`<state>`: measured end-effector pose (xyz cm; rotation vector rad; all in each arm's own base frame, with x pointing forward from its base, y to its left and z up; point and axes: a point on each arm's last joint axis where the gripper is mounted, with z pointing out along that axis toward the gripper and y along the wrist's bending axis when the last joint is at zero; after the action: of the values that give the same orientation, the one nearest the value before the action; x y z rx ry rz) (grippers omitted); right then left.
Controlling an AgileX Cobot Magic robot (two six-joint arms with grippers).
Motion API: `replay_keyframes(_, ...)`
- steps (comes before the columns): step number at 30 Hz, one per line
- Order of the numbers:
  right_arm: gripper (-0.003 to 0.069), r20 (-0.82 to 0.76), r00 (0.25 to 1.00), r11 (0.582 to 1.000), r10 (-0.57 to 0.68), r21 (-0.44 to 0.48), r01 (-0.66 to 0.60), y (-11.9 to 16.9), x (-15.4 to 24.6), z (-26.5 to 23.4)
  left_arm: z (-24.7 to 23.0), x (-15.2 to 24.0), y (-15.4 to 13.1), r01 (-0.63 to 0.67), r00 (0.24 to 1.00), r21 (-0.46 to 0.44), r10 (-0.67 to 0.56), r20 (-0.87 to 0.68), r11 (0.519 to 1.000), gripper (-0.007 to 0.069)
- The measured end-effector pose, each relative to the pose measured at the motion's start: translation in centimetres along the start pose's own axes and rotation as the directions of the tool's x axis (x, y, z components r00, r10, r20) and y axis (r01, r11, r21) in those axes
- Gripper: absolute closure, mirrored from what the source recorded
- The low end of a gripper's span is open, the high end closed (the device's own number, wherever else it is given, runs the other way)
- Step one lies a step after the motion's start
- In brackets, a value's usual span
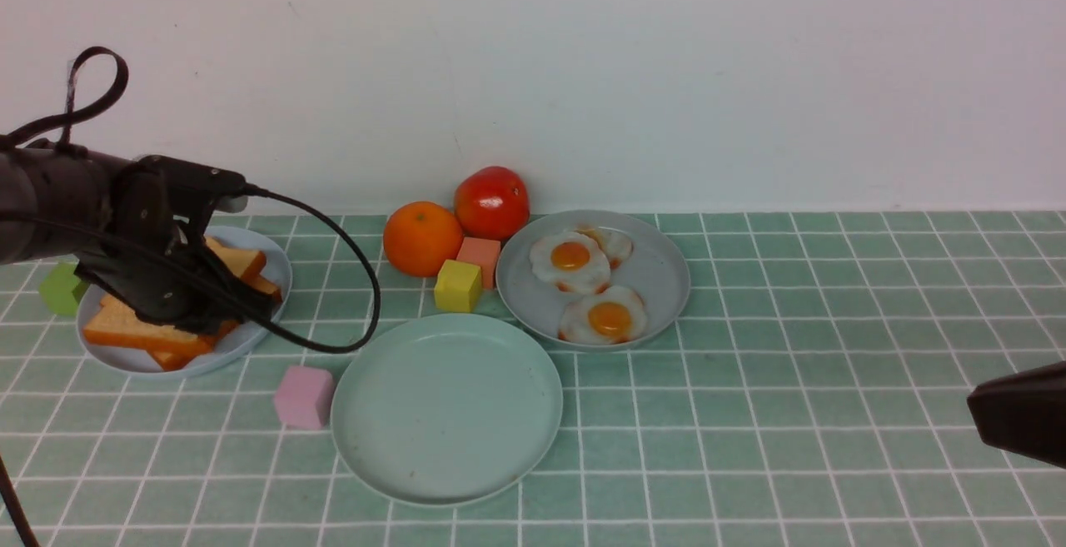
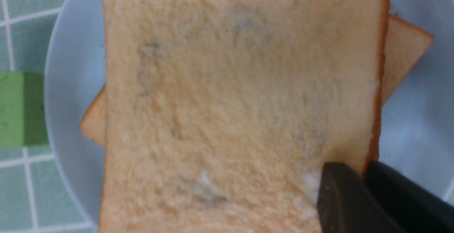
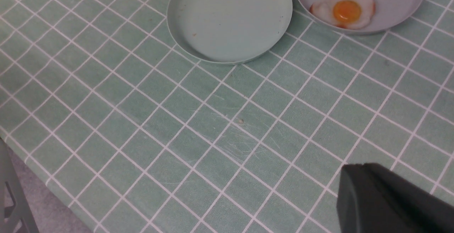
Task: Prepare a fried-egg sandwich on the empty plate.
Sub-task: Use the left arm to grab a slice of bread, then use the left arm to put a slice of bread into the empty plate in the middle
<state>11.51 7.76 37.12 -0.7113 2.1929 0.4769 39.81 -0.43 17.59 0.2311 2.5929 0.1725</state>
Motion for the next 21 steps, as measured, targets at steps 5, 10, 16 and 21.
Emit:
replay_keyframes(5,0.0644,-0.001,1.0,1.0,0.0,0.0,0.0,0.0,0.0,0.0,-3.7,-0.8,0.5,0.01,0.999,-0.016,-0.009,0.053,1.0,0.0608)
replay_keyframes(10,0.0638,-0.001,1.0,1.0,-0.001,0.0,0.001,0.0,0.0,0.0,-9.7,-1.6,-0.9,-0.006,0.993,-0.005,0.007,0.119,1.0,0.0608)
replay_keyframes(16,0.0633,-0.002,1.0,1.0,-0.003,0.0,0.003,0.0,0.0,0.0,-13.9,1.7,-12.4,-0.246,0.968,0.175,0.232,0.099,0.953,0.0608)
replay_keyframes(21,0.0627,-0.002,1.0,1.0,-0.003,0.0,0.003,0.0,0.0,0.0,-13.5,3.9,-18.2,-0.392,0.92,0.233,0.379,0.101,0.89,0.0608)
